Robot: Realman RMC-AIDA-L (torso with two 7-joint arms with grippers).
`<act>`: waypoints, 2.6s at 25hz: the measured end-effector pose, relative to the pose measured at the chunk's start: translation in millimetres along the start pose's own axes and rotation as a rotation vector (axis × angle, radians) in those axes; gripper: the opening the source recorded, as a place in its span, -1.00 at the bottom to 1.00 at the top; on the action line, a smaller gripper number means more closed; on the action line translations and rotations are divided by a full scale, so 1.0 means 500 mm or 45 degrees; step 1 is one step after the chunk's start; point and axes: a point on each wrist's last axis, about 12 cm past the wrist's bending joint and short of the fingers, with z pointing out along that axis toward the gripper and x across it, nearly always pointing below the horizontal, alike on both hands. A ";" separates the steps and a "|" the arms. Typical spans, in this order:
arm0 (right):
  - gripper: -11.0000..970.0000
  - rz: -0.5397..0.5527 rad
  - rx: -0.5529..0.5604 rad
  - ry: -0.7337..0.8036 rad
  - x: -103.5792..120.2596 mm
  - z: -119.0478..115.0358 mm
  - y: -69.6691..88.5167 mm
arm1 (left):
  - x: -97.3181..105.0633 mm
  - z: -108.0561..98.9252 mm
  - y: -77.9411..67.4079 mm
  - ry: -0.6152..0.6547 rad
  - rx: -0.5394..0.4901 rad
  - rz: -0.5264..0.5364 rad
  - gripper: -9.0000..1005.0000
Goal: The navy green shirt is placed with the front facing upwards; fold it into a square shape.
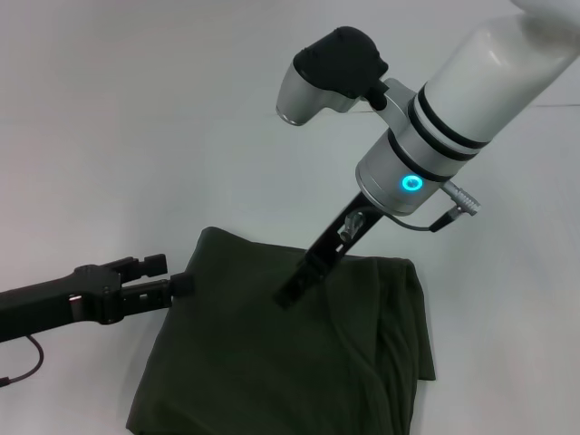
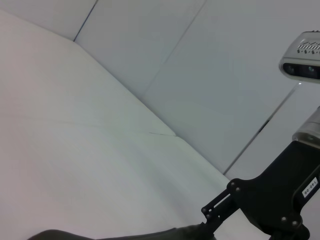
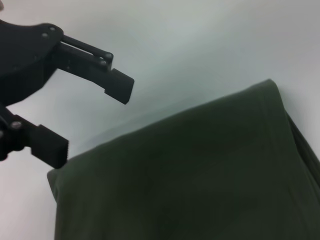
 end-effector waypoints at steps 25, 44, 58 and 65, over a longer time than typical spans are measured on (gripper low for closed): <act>0.73 -0.008 0.027 0.032 0.005 0.032 0.000 | -0.003 0.003 0.008 0.036 -0.038 0.016 0.77; 0.73 0.006 0.012 0.179 0.033 0.025 -0.001 | 0.010 0.009 -0.008 0.291 0.073 0.221 0.77; 0.73 0.017 0.011 0.263 0.061 -0.018 -0.007 | 0.008 0.010 -0.011 0.286 0.092 0.215 0.77; 0.73 0.084 0.031 0.267 0.081 -0.046 -0.031 | 0.008 0.010 -0.012 0.286 0.097 0.213 0.77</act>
